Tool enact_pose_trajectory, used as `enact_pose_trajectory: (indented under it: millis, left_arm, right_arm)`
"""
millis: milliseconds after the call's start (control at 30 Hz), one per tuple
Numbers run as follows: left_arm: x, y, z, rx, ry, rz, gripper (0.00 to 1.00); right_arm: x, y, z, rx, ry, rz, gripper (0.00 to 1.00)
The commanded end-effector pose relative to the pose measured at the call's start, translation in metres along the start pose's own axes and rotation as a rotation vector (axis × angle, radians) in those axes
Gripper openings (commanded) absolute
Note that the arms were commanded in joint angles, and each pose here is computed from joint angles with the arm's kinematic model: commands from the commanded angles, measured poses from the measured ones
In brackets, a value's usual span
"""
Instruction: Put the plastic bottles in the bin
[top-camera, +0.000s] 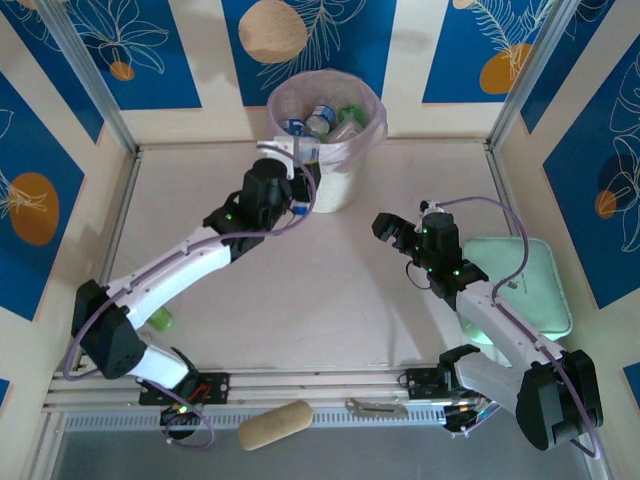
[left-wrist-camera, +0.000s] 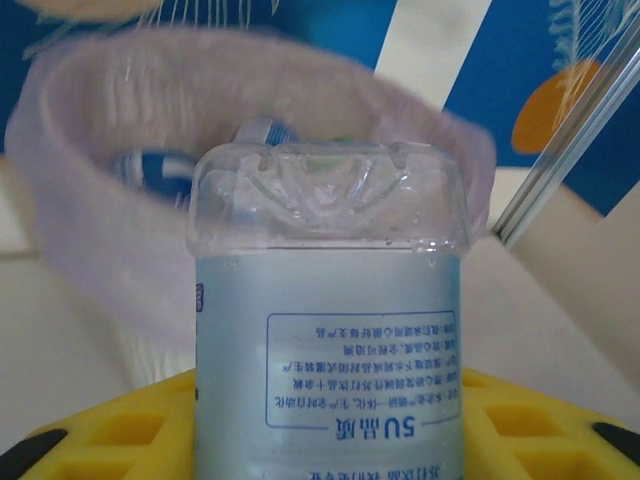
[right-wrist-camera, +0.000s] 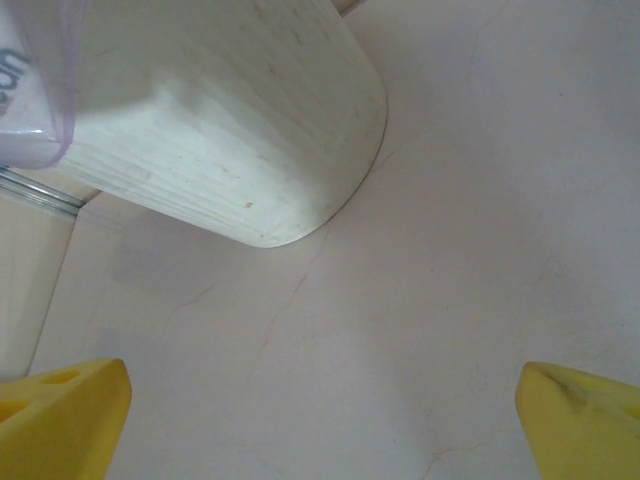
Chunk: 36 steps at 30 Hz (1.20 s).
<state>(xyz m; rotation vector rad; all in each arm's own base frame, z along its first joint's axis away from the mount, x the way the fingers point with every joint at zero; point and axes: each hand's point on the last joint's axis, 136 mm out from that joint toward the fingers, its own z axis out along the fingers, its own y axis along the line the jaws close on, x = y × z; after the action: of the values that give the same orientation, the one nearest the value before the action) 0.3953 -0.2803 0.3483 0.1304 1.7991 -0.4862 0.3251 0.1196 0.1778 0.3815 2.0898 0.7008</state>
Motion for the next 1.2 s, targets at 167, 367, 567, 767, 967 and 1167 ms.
enact_pose_trajectory:
  millis: [167, 367, 567, 767, 967, 1167]
  left_arm:
    - [-0.082, -0.015, 0.059, 0.125, -0.108, 0.081, 0.48]
    - [-0.118, -0.013, 0.114, 0.167, -0.120, 0.079, 0.48]
    - [-0.136, 0.007, 0.147, 0.159, -0.168, 0.048, 0.47]
    - [-0.114, 0.019, 0.168, 0.150, -0.125, 0.001, 0.46]
    - [-0.091, 0.019, 0.179, 0.168, -0.068, -0.048, 0.49]
    - [-0.090, 0.014, 0.175, 0.201, -0.052, -0.060, 0.78]
  right_arm:
    - [0.003, 0.005, -0.001, -0.032, 0.005, 0.020, 0.99]
    - [0.002, 0.005, -0.007, -0.029, 0.002, 0.013, 0.99]
    - [-0.001, 0.000, -0.018, -0.006, -0.018, 0.002, 0.99]
    - [-0.004, -0.001, -0.022, 0.000, -0.032, -0.003, 0.99]
    - [-0.003, -0.003, -0.022, 0.000, -0.028, 0.000, 0.99]
    - [-0.002, -0.006, -0.023, 0.010, -0.031, 0.001, 0.99]
